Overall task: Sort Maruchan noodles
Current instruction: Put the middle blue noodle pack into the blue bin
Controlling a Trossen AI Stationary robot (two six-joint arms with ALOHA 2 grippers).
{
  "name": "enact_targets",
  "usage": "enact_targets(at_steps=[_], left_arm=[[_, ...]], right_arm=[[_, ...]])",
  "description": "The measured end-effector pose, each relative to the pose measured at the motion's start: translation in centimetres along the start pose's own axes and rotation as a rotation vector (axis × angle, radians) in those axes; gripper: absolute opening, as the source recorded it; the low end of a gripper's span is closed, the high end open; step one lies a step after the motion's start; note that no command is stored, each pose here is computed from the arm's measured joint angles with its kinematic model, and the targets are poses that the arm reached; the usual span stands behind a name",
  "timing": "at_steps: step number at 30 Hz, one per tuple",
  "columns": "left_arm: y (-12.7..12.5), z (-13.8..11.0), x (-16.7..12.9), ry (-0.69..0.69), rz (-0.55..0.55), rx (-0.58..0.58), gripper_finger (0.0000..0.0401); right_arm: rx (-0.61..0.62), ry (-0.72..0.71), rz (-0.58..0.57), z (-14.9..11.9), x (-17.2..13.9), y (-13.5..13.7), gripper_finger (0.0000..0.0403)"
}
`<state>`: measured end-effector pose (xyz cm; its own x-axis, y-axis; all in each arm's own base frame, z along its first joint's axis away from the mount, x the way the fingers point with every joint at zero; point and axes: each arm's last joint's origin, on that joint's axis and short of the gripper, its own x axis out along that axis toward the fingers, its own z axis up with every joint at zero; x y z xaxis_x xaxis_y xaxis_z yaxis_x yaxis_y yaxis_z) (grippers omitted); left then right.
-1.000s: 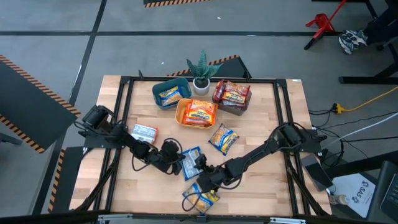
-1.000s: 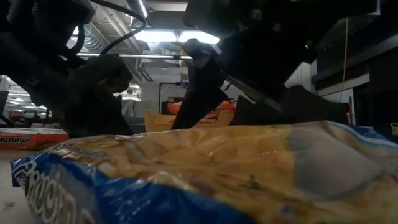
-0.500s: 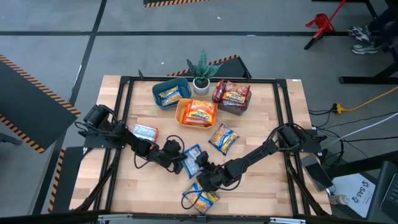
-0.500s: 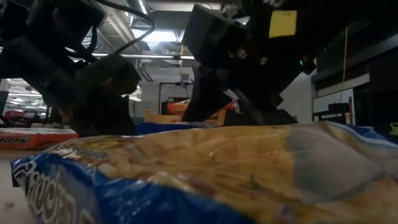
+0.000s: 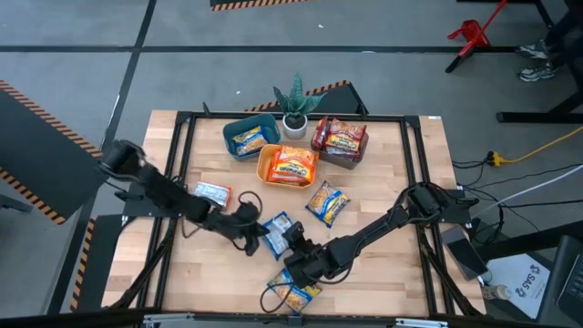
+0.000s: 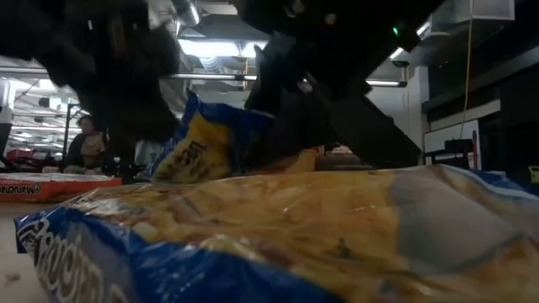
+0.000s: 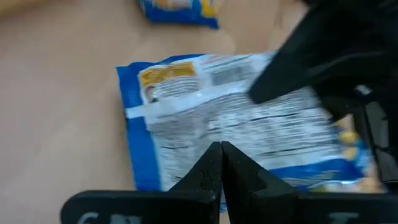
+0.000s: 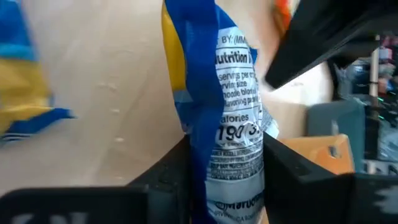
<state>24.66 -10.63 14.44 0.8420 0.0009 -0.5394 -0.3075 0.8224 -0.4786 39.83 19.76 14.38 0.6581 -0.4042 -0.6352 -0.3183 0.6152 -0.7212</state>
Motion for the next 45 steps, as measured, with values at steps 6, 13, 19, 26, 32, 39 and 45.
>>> enact_targets(at_steps=[6, 13, 19, 26, 32, 39, 45], left_arm=[[-1.1, 2.9, -4.8, -0.095, -0.072, -0.03, 0.0], [-2.1, 5.9, -12.0, -0.349, -0.206, -0.047, 0.0], [-1.7, 7.3, -17.5, -0.541, -0.256, -0.022, 0.0], [-0.6, 7.8, -20.9, -0.652, -0.241, -0.009, 0.0], [-0.2, 7.9, -21.8, -0.68, -0.21, 0.008, 0.0], [0.0, 7.8, -21.8, -0.679, -0.186, 0.014, 0.0], [0.0, 7.7, -21.7, -0.676, -0.181, 0.021, 0.0]], right_arm=[[0.009, 0.015, -0.093, 0.6, -0.2, -1.8, 0.0119], [0.03, 0.062, -0.204, 0.9, 1.3, -7.2, 0.0121], [0.206, 0.045, -0.256, 0.3, 3.4, -15.6, 0.0121], [0.576, 0.021, -0.32, -4.4, 6.2, -25.8, 0.0122], [0.882, -0.046, -0.278, -8.9, 8.3, -30.3, 0.0123], [1.126, -0.064, -0.087, -12.4, 9.7, -31.8, 0.0124], [1.218, -0.064, -0.051, -14.1, 10.8, -32.4, 0.0124]])
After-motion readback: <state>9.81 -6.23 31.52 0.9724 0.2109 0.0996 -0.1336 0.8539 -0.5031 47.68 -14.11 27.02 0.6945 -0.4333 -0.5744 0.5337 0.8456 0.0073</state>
